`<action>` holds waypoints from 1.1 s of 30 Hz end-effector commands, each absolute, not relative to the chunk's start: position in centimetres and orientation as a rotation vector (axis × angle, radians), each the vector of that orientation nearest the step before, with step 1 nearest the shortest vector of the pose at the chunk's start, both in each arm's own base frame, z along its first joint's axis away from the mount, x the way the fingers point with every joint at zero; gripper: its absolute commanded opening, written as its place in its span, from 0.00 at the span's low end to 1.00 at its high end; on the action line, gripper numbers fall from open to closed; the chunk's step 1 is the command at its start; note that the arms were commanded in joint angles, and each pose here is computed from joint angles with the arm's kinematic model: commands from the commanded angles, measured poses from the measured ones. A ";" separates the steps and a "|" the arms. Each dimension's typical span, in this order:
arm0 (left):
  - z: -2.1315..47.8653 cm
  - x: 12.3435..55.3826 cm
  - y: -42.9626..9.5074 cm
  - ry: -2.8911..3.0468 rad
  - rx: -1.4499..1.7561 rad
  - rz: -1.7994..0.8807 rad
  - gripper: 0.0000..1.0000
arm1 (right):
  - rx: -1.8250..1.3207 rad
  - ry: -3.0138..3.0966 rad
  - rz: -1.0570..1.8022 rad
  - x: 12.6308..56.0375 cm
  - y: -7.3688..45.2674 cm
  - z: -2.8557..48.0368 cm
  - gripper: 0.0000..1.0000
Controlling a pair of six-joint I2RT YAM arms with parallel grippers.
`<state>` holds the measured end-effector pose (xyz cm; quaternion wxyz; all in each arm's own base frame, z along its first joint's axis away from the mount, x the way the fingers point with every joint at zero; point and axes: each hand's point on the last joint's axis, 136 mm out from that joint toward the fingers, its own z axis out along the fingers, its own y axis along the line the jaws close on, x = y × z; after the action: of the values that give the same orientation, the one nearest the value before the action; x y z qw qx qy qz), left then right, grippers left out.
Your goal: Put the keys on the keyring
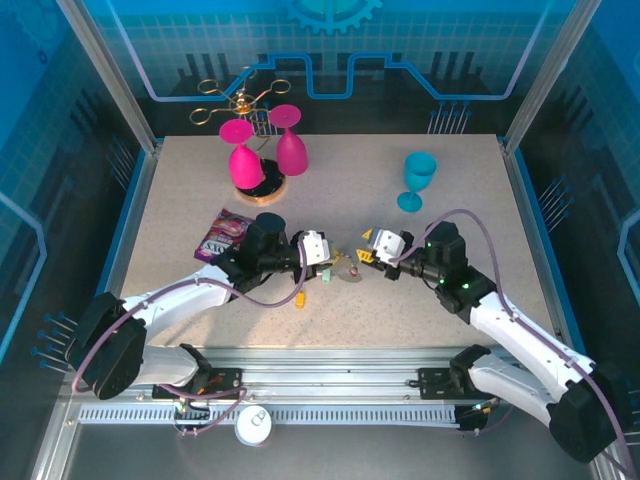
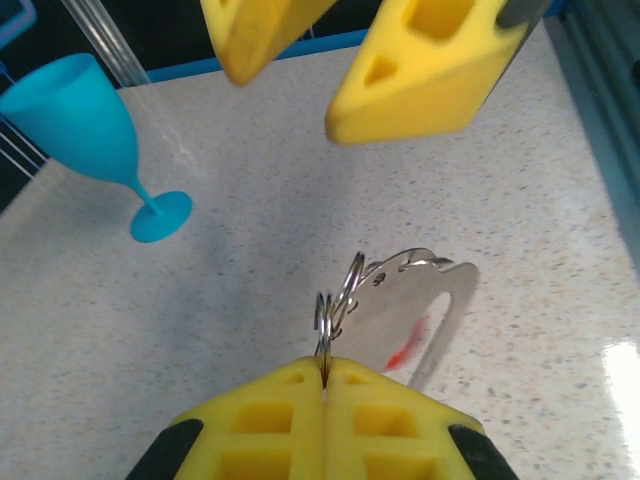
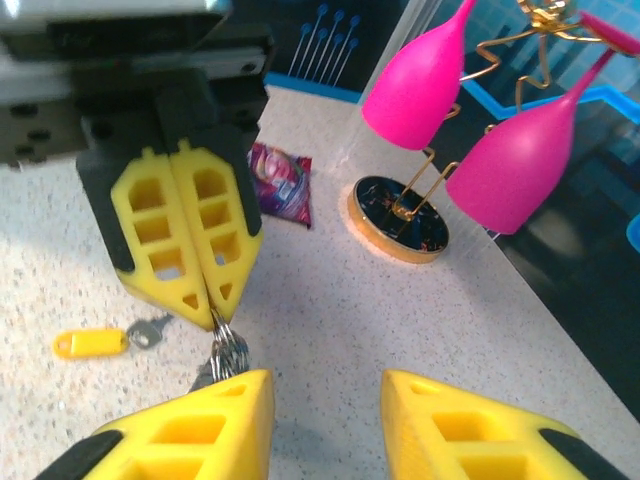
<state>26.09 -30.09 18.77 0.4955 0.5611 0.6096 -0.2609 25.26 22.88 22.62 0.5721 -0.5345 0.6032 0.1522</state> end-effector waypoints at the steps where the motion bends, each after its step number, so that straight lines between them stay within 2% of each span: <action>1: 18.8 24.1 -30.4 1.491 1.344 -0.802 0.00 | -1.354 1.419 0.300 24.9 23.2 21.5 0.33; 12: 16.0 22.4 -30.2 1.554 1.354 -0.912 0.00 | -1.532 1.445 0.254 22.5 23.3 18.4 0.27; 19: 14.7 21.4 -30.0 1.570 1.374 -0.928 0.00 | -1.688 1.420 0.185 20.6 23.6 15.1 0.29; 26: 14.7 21.7 -30.1 1.566 1.361 -0.934 0.00 | -1.690 1.372 0.225 19.0 25.0 14.4 0.30; 33: 14.8 21.6 -30.1 1.564 1.358 -0.938 0.00 | -1.605 1.372 0.243 19.6 26.2 14.6 0.29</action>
<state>22.20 -29.74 14.44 0.4210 0.5388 0.6383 -0.3536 19.10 25.32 13.73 0.4586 -0.6796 0.5646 0.0955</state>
